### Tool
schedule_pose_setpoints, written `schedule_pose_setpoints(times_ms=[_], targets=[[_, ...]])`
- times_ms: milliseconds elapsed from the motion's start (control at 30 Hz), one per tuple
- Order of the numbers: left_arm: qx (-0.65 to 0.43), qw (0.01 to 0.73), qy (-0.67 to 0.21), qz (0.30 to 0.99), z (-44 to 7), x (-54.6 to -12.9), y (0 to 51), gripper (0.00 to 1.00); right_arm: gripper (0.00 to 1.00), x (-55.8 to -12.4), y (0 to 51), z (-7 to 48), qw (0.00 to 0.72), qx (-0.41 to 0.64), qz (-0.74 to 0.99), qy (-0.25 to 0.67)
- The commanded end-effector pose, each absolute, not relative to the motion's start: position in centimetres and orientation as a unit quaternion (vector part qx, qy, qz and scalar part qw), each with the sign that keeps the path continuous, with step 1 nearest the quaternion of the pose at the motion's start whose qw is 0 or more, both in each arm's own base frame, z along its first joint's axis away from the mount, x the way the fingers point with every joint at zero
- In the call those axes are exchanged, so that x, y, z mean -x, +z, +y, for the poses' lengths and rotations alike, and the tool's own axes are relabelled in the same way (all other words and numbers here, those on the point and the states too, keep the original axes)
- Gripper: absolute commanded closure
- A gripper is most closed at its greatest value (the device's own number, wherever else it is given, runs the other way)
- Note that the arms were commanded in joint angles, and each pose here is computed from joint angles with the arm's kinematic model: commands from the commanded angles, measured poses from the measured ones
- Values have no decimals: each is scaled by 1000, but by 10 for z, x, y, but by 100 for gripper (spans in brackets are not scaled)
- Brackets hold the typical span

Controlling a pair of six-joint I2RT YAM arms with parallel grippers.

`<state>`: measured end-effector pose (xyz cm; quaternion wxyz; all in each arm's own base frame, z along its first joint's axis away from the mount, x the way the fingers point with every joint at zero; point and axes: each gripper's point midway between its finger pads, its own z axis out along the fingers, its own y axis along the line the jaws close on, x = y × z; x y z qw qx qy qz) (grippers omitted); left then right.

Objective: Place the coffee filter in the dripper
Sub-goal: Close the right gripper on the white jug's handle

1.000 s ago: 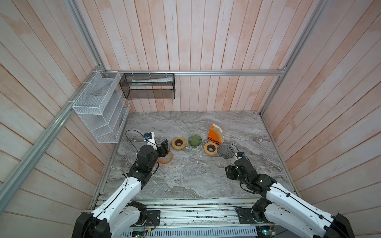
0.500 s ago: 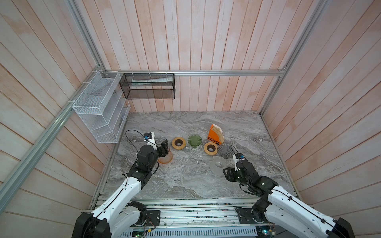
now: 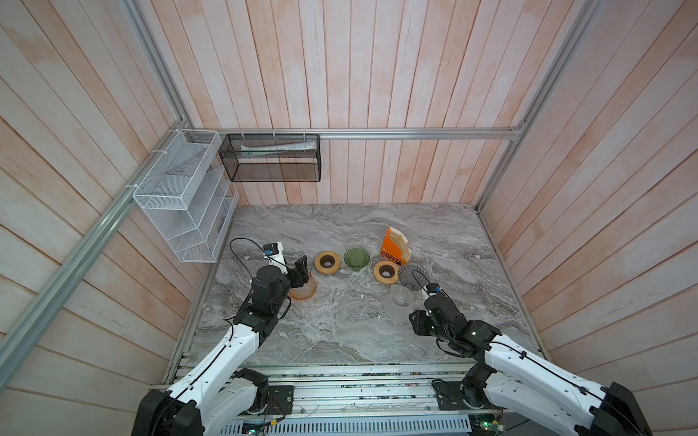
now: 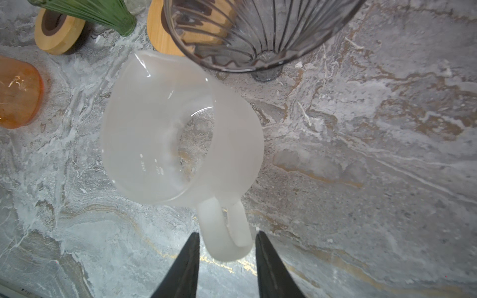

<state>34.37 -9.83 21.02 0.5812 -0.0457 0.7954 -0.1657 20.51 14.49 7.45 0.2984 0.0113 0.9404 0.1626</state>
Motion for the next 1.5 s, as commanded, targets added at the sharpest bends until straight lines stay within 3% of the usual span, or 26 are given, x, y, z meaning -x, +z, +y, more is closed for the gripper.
schedule_pose_setpoints(times_ms=[0, 1467], targets=[[47, 577, -169, 798, -99, -342, 207, 24, 64, -210, 80, 142, 306, -14, 941, 143], [49, 575, -170, 799, -99, -342, 205, 24, 81, -213, 84, 146, 307, 13, 944, 116]])
